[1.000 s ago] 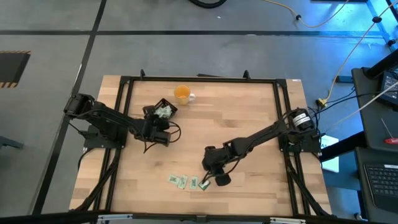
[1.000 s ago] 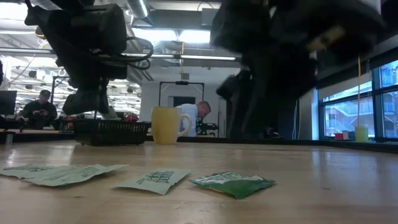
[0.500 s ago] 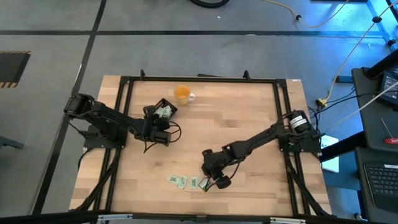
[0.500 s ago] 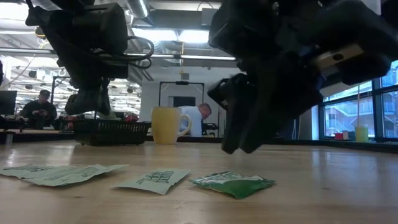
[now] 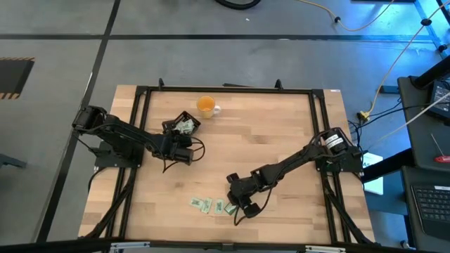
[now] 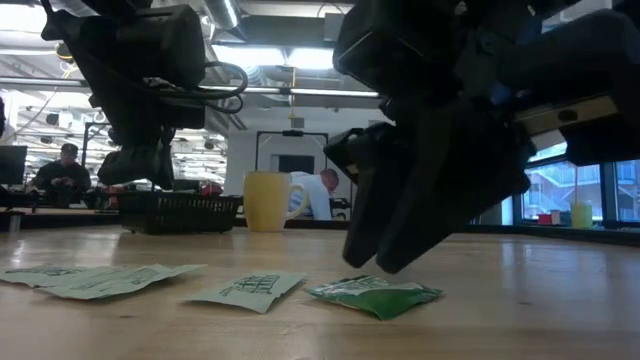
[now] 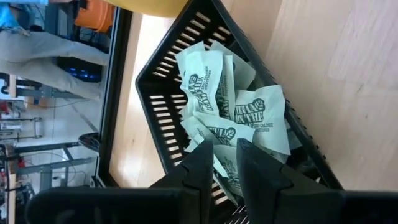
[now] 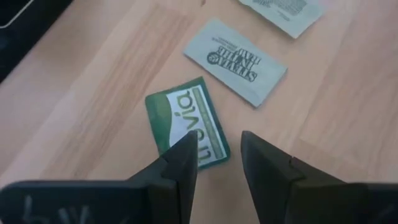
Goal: Pick and place Stevia / Truvia into bins
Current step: Put the green stevia packet into the black bin
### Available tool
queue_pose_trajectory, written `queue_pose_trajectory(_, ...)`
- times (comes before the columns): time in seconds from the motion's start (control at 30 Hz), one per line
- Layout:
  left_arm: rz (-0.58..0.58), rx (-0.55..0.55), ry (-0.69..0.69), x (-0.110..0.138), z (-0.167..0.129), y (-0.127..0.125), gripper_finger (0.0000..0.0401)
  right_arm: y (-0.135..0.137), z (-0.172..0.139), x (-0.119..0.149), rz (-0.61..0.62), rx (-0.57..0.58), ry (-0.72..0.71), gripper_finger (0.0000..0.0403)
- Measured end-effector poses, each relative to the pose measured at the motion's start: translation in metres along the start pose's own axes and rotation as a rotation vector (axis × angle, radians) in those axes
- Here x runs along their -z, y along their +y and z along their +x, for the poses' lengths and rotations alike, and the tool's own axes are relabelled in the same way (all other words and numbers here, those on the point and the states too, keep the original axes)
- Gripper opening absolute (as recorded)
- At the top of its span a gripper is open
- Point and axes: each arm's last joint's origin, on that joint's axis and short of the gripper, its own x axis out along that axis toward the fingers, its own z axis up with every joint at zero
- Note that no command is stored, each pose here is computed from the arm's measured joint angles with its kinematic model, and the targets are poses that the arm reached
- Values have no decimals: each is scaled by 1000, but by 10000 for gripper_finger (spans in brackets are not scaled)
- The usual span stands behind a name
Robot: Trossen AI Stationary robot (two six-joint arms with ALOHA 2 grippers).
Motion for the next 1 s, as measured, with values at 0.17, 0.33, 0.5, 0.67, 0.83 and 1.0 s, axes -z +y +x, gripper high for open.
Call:
queue_pose_trajectory(0.17, -1, 0, -1, 0, 0, 0, 67, 0, 0, 2, 20, -2, 20, 111)
queue_pose_trajectory(0.33, -3, 1, -2, 0, 0, 0, 66, 2, 4, 5, -5, -3, 37, 78)
queue_pose_trajectory(0.5, -3, 1, -2, 0, 0, 0, 70, 2, 7, 5, -8, -3, 27, 63)
queue_pose_trajectory(0.67, -4, 2, -3, 0, 0, 0, 67, 2, 11, 8, -11, 11, 43, 61)
queue_pose_trajectory(0.83, -6, 2, -5, -1, 0, 0, 67, 2, 21, 18, 26, 38, 115, 58)
queue_pose_trajectory(1.0, -9, 4, -8, -1, 0, 0, 67, 1, 21, 19, 73, 79, 125, 21)
